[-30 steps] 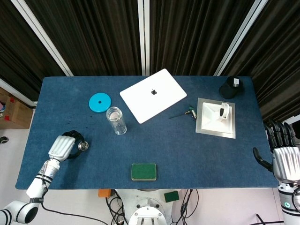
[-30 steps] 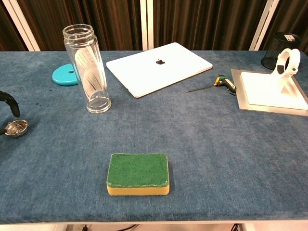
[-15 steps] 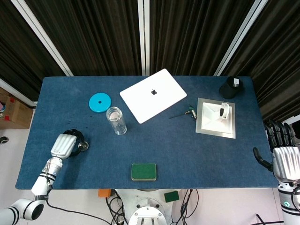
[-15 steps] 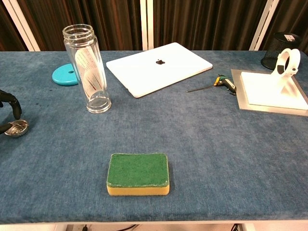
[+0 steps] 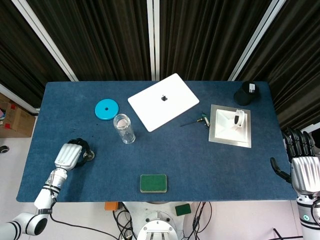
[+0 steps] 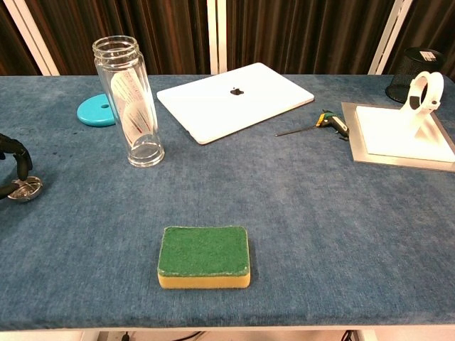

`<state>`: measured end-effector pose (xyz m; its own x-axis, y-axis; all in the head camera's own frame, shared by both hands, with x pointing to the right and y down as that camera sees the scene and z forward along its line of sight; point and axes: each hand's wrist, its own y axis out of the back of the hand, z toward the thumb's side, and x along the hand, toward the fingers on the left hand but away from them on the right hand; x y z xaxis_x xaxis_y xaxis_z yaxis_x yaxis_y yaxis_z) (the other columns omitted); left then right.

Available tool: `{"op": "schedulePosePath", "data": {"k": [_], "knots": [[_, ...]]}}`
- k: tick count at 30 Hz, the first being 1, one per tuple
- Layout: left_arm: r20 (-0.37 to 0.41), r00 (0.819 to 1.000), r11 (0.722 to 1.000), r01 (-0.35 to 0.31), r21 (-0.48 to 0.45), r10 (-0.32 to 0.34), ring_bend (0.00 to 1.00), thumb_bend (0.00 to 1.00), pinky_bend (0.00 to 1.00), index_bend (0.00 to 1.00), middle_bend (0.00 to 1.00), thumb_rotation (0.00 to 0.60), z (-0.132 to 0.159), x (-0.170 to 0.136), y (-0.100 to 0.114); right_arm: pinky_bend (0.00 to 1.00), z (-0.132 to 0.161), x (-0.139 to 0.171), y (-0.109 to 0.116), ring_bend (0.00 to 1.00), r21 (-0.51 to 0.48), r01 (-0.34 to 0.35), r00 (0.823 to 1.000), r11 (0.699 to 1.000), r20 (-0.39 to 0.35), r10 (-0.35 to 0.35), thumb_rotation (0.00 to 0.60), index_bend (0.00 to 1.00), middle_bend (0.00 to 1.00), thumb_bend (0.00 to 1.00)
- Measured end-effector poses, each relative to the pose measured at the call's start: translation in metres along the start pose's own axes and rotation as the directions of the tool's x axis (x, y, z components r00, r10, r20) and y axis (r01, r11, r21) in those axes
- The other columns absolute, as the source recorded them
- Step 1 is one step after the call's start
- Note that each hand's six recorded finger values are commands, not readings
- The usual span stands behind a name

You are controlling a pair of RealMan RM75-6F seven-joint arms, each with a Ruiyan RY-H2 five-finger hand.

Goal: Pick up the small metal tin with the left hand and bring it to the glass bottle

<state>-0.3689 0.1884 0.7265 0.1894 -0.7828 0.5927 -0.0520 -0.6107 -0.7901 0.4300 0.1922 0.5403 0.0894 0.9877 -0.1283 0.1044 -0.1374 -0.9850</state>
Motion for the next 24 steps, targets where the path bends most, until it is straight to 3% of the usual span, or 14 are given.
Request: {"op": "schedulePosePath", "data": {"k": [24], "knots": [[0.004,1.000,1.000,-0.001,-0.020,0.001,0.25,0.41,0.30,0.58,0.37,0.600,0.0019,0.0009,0.0005,0.00,-0.0020,-0.0002,-0.0023,0.00,-0.002,-0.011,1.000,1.000,0.006,0.011,0.600,0.00,0.00,0.33]]}}
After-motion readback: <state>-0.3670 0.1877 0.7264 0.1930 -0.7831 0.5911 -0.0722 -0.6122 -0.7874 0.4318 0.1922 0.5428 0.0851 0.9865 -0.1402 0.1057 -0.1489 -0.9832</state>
